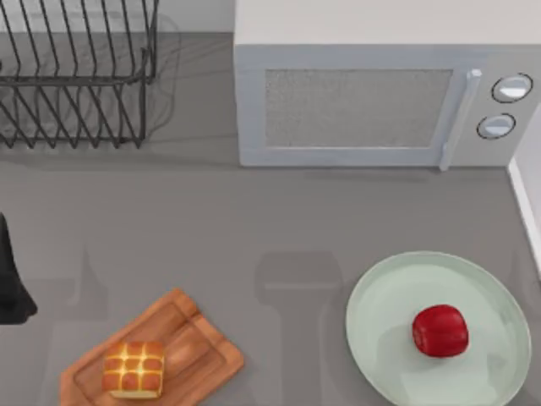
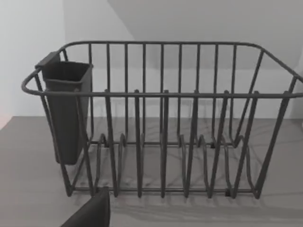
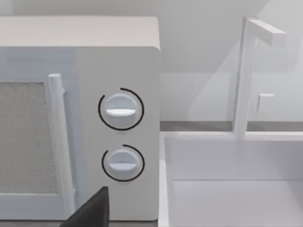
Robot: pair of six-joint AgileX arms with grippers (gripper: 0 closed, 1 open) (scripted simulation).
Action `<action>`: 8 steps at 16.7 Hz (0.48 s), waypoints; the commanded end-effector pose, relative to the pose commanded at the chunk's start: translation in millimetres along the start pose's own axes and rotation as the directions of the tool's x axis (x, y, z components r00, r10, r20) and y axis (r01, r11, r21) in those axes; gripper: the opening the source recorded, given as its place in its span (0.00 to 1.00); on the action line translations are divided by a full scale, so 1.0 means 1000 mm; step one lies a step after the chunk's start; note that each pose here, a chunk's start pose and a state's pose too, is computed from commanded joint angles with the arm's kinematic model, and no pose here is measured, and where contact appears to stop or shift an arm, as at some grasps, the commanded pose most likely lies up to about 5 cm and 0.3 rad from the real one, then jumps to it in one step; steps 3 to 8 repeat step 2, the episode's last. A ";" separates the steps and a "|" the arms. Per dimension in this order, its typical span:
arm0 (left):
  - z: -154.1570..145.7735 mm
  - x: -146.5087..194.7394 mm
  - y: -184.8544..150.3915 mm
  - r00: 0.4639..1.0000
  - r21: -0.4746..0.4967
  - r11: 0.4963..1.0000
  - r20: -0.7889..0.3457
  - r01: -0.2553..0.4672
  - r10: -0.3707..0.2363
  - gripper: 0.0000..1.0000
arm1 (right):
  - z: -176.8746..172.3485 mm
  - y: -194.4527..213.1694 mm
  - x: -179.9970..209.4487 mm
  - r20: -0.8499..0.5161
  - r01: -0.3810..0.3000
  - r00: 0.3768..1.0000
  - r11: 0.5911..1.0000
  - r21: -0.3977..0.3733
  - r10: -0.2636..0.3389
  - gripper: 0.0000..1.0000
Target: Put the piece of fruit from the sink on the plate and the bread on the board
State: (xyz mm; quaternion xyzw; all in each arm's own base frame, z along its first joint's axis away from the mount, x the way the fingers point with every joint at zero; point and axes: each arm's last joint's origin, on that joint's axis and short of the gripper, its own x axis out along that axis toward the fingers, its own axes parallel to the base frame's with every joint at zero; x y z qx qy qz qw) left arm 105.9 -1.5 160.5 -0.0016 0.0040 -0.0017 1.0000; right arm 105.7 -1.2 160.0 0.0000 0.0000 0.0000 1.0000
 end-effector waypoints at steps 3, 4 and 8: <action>0.000 0.000 0.000 1.000 0.003 1.000 0.008 -0.003 0.003 1.00 | 0.000 0.000 0.000 0.000 0.000 1.000 1.000 0.000 0.000 1.00; 0.000 0.000 0.000 1.000 0.003 1.000 0.008 -0.003 0.003 1.00 | 0.000 0.000 0.000 0.000 0.000 1.000 1.000 0.000 0.000 1.00; 0.000 0.000 0.000 1.000 0.003 1.000 0.008 -0.003 0.003 1.00 | 0.000 0.000 0.000 0.000 0.000 1.000 1.000 0.000 0.000 1.00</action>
